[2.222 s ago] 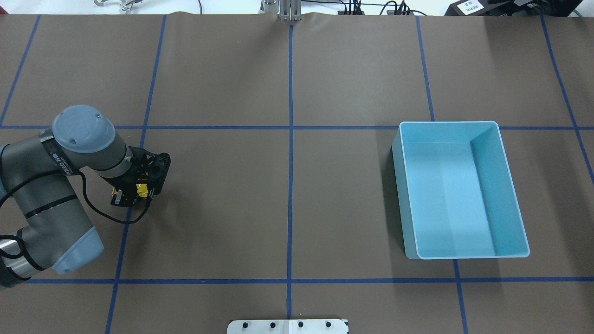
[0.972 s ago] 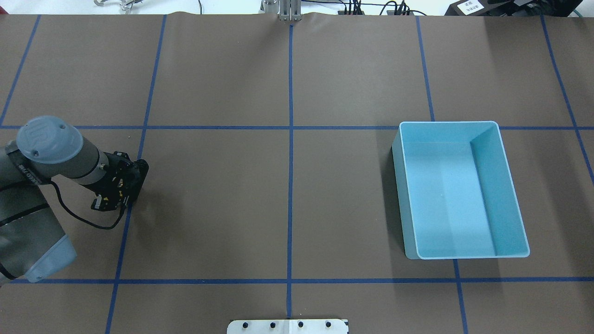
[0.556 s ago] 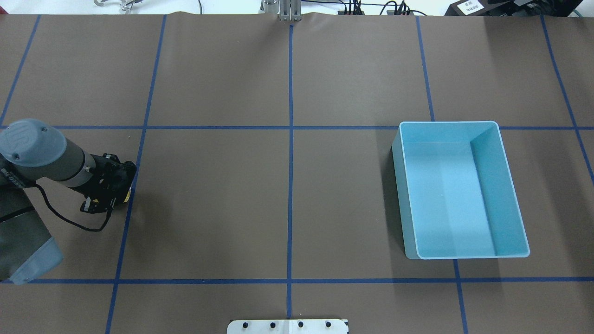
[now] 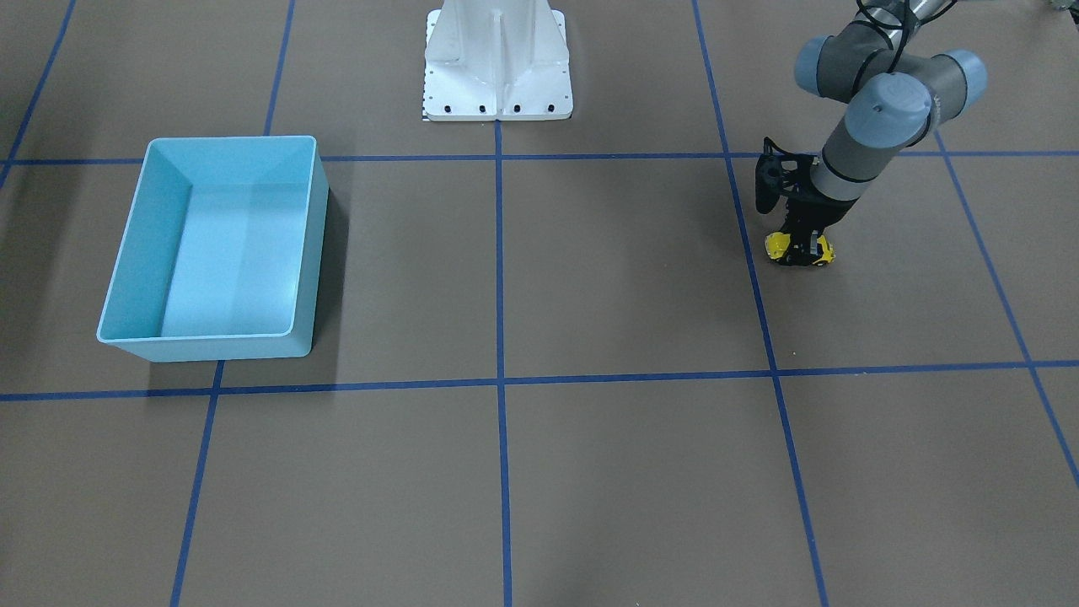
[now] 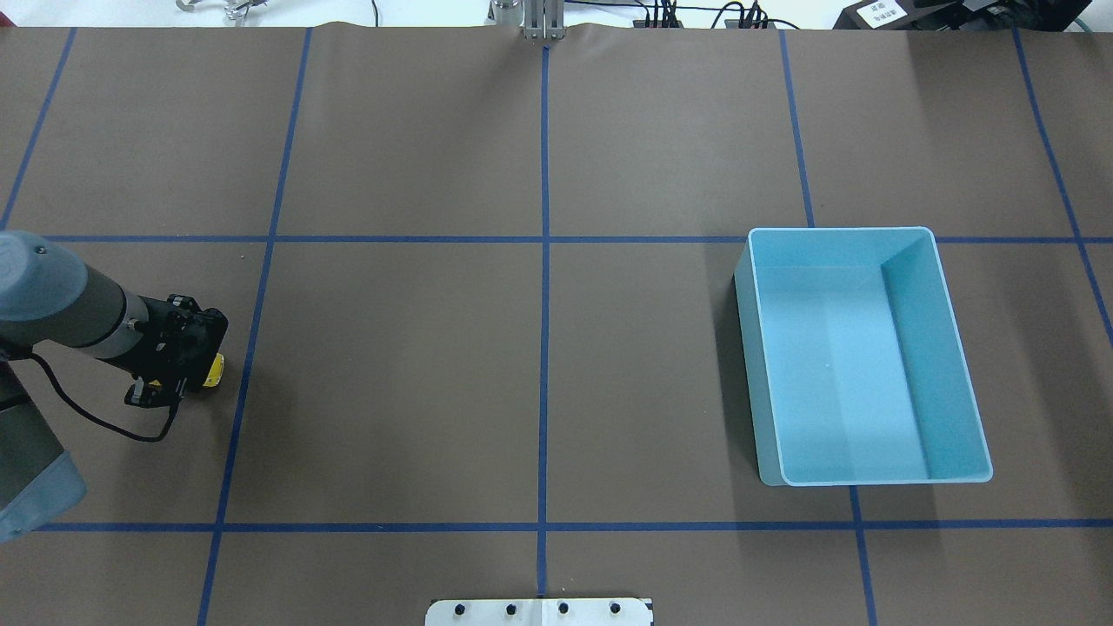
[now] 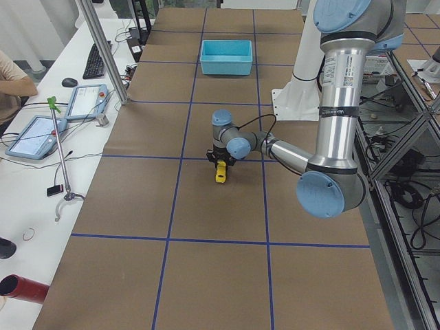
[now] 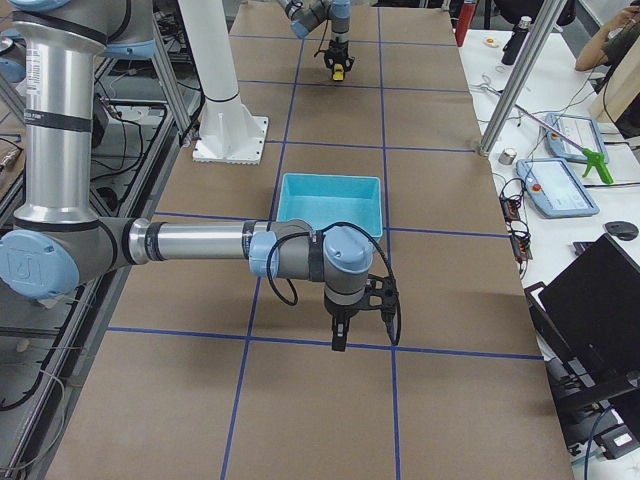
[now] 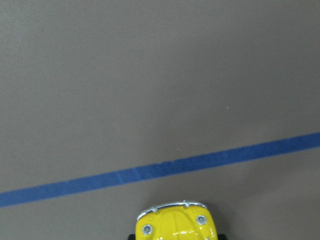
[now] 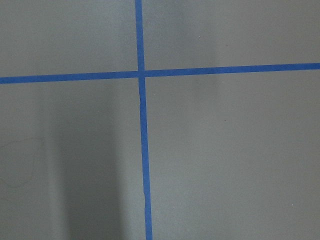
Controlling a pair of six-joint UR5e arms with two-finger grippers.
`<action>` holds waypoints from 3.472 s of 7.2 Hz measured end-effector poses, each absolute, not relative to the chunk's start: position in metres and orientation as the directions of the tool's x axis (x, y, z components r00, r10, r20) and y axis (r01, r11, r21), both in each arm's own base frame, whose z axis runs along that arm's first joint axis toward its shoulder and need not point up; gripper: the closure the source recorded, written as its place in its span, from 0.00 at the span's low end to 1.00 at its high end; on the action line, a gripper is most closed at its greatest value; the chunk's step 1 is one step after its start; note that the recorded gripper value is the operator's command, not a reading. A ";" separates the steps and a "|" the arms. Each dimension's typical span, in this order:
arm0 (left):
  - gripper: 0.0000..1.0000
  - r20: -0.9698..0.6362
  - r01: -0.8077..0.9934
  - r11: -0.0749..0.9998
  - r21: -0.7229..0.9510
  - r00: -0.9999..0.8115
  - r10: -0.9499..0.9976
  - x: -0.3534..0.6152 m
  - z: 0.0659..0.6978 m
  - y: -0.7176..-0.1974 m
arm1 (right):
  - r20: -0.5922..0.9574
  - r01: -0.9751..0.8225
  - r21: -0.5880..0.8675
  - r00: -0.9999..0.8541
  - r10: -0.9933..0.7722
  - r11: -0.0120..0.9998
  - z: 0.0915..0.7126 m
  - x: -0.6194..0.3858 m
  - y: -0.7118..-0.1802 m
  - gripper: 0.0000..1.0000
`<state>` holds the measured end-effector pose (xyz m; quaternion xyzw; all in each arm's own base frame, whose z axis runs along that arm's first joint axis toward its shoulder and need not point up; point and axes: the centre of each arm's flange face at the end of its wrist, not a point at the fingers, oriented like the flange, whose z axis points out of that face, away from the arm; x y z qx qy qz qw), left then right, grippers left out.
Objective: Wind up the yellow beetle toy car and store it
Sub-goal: 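Keep pulling the car back toward the near table edge with the left gripper, then open the left gripper to release the car and withdraw the left arm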
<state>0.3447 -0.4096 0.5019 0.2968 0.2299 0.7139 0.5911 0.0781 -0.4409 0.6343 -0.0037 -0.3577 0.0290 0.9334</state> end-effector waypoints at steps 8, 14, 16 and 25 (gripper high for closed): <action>1.00 0.160 -0.699 -0.211 0.684 -0.138 0.977 0.316 0.531 -0.399 | 0.666 -0.053 -0.032 0.743 0.060 0.998 0.636 0.078 -0.440 0.00; 1.00 0.165 -0.689 -0.220 0.691 -0.146 0.975 0.291 0.560 -0.397 | 0.665 -0.054 -0.038 0.744 0.065 0.998 0.638 0.078 -0.440 0.00; 1.00 0.166 -0.686 -0.224 0.692 -0.151 0.974 0.280 0.571 -0.397 | 0.665 -0.054 -0.043 0.744 0.069 0.998 0.641 0.078 -0.440 0.00; 0.00 0.105 -0.737 -0.082 0.671 -0.015 0.994 0.225 0.599 -0.431 | 0.666 -0.053 -0.044 0.743 0.069 0.998 0.642 0.078 -0.440 0.00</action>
